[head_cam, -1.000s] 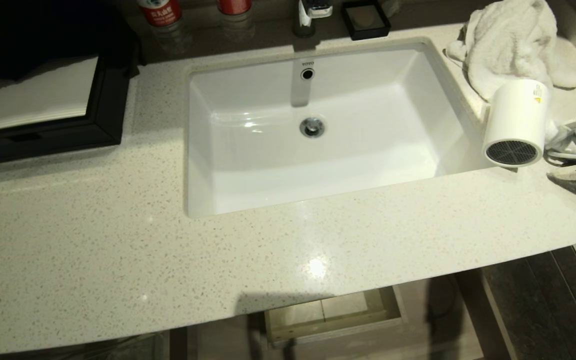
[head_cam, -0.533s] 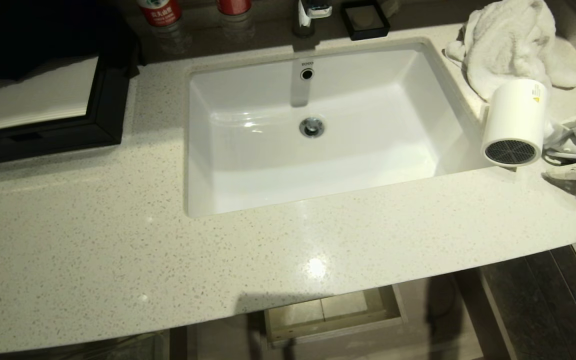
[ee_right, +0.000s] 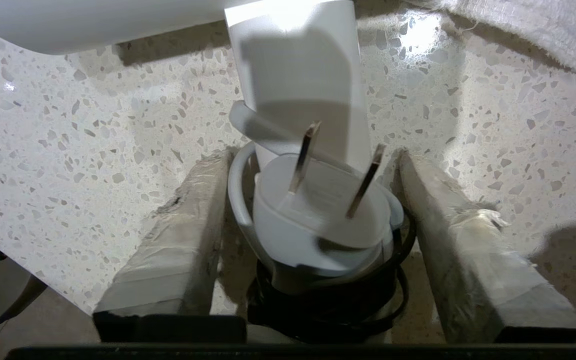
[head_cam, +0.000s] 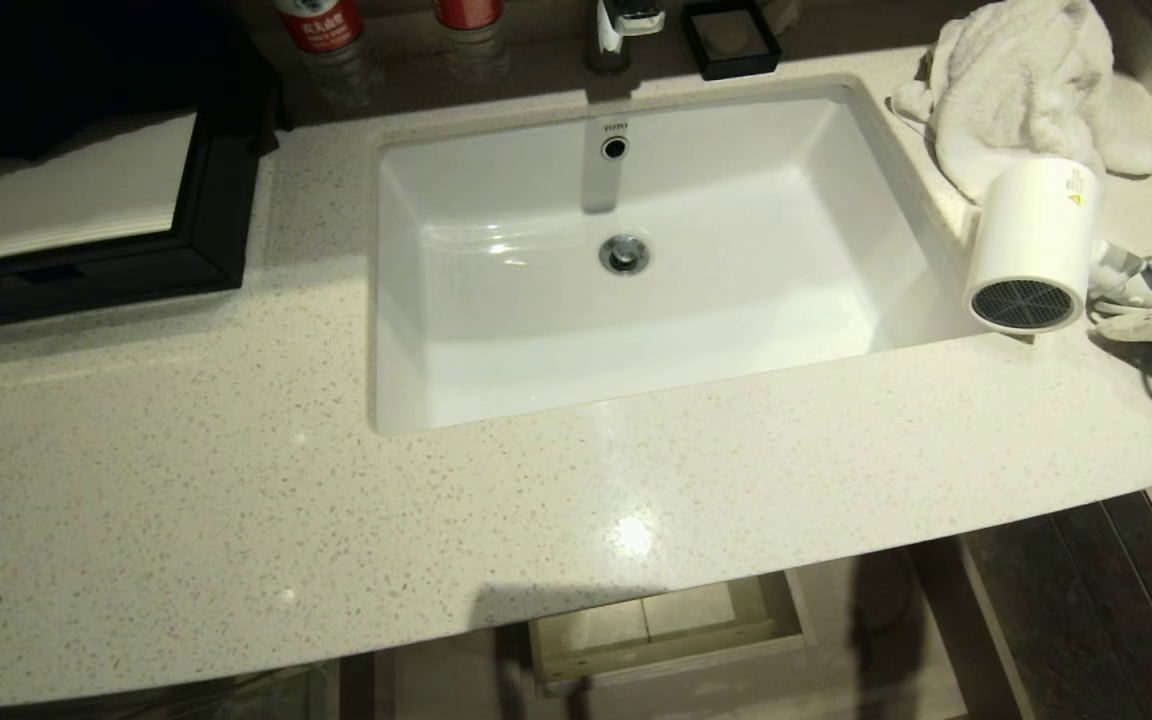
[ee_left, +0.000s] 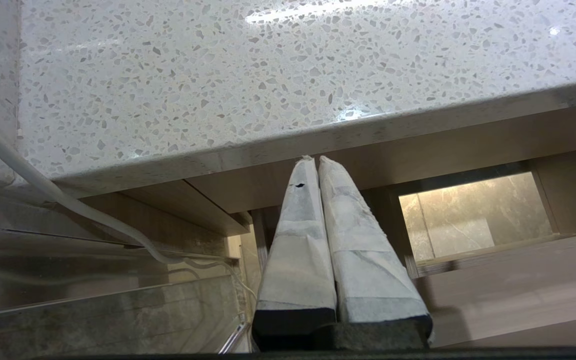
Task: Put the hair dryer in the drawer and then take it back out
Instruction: Pick up the hairdryer
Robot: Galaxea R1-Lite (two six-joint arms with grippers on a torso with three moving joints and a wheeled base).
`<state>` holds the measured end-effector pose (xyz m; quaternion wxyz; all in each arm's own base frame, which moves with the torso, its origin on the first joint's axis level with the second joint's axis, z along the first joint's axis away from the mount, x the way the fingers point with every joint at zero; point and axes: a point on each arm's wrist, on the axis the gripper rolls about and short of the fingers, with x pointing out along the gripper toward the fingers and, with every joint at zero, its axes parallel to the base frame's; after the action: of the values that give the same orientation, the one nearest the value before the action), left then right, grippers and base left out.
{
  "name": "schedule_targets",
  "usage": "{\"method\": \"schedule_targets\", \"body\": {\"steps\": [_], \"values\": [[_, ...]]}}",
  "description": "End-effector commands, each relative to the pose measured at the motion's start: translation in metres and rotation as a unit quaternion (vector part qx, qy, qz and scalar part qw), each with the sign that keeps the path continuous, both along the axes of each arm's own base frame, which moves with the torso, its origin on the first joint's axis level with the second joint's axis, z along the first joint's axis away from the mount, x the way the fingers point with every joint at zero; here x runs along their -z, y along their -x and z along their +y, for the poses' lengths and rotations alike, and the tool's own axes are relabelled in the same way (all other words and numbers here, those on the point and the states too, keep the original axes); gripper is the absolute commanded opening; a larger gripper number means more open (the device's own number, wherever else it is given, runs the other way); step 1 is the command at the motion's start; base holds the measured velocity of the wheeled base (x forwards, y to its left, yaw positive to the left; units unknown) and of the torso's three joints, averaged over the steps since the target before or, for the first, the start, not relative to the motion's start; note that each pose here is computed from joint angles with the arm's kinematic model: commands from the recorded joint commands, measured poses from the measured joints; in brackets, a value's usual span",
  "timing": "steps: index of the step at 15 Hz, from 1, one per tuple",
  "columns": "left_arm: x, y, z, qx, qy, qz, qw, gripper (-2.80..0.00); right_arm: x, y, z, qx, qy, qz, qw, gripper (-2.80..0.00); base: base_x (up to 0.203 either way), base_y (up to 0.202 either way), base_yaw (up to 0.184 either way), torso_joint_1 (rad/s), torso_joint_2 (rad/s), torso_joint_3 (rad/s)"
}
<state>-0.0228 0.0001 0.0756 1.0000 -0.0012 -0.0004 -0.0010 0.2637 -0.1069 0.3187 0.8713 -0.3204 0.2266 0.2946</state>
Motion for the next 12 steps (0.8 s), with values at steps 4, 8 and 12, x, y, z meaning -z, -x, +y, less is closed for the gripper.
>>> {"method": "schedule_targets", "body": {"steps": [4,8,12], "values": [[0.000,0.000,0.000,0.000,0.000,0.000,1.0000,-2.80,-0.002,0.001,0.000,0.010,0.015,0.000,1.000,-2.80,0.000,0.000,0.000,0.000,0.00,0.000],[0.000,0.000,0.000,0.000,0.000,0.000,1.0000,-2.80,-0.013,0.014,0.006,0.038,-0.010,0.000,0.999,-2.80,0.000,0.000,0.000,0.000,0.00,0.000],[0.000,0.000,0.000,0.000,0.000,0.000,1.0000,-2.80,-0.029,0.032,0.020,0.076,-0.049,-0.002,0.996,-2.80,0.000,0.000,0.000,0.000,0.00,0.000]]}}
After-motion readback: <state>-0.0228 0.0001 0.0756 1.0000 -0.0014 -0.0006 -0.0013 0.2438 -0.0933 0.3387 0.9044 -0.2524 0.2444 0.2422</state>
